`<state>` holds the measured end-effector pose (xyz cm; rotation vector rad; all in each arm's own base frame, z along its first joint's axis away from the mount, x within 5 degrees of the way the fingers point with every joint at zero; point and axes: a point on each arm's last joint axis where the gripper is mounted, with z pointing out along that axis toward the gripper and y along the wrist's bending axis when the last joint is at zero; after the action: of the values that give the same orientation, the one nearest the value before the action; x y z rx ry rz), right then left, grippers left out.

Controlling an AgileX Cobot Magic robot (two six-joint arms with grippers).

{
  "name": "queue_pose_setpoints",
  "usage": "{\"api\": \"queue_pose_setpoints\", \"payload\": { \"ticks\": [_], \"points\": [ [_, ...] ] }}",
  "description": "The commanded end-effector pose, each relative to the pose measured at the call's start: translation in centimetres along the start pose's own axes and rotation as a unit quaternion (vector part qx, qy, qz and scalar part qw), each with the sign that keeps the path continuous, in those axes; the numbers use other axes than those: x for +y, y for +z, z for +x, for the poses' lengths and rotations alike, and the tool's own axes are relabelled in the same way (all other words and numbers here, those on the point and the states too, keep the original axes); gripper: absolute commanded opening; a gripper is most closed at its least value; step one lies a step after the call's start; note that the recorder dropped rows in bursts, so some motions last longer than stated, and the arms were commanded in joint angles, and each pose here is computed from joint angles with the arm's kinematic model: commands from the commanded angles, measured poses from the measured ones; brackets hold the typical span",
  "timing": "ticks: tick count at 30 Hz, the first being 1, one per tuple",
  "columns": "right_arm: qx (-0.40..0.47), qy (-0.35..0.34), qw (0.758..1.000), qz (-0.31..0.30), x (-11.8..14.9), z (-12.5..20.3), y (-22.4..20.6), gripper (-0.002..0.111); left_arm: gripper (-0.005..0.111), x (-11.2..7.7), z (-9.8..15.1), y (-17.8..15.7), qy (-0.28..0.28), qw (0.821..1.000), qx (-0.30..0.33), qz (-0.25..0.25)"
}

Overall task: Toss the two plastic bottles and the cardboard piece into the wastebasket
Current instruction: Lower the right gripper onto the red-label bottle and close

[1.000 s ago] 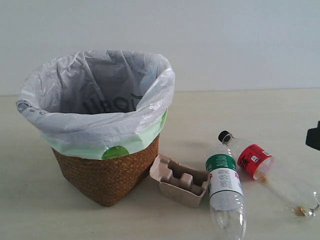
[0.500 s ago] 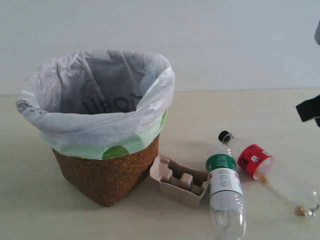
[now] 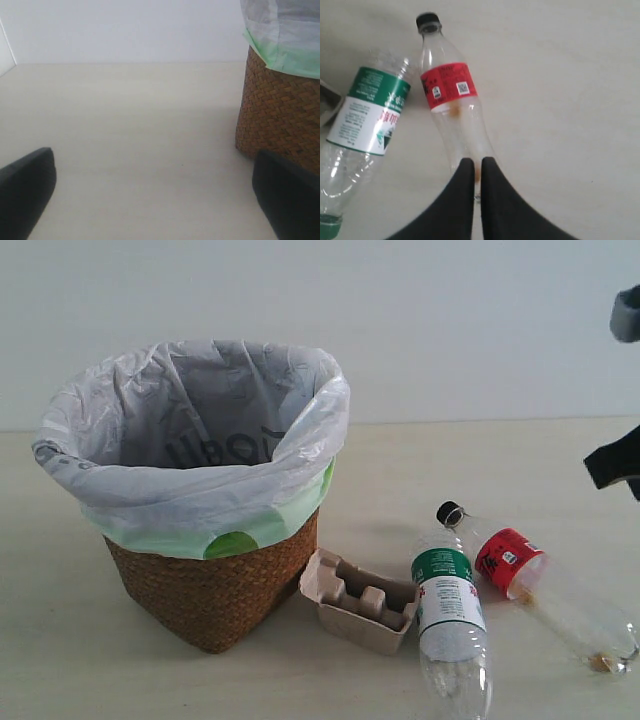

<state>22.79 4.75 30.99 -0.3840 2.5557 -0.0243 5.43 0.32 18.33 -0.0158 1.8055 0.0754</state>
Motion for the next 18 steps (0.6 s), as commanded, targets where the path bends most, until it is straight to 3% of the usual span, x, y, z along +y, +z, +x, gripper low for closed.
{"api": "queue_pose_setpoints", "payload": {
  "ticks": [1, 5, 11, 18],
  "points": [
    [0.067, -0.006, 0.998, -0.002, 0.1, -0.7, 3.4, 0.0, 0.108, 0.0, -0.2, -0.1, -0.005, 1.0, -0.007, 0.003],
    [0.088, -0.006, 0.996, -0.006, 0.2, -1.6, 5.7, 0.013, 0.108, 0.0, -0.2, -0.1, -0.005, 1.0, -0.007, 0.003],
    [0.123, -0.016, 0.992, -0.011, 0.4, -1.6, 8.7, 0.054, 0.108, 0.0, -0.2, -0.1, -0.005, 1.0, -0.007, 0.003],
    [0.151, -0.066, 0.985, -0.043, 0.9, -1.3, 10.6, 0.055, 0.108, 0.0, -0.2, -0.1, -0.005, 1.0, -0.007, 0.003]
  ]
}}
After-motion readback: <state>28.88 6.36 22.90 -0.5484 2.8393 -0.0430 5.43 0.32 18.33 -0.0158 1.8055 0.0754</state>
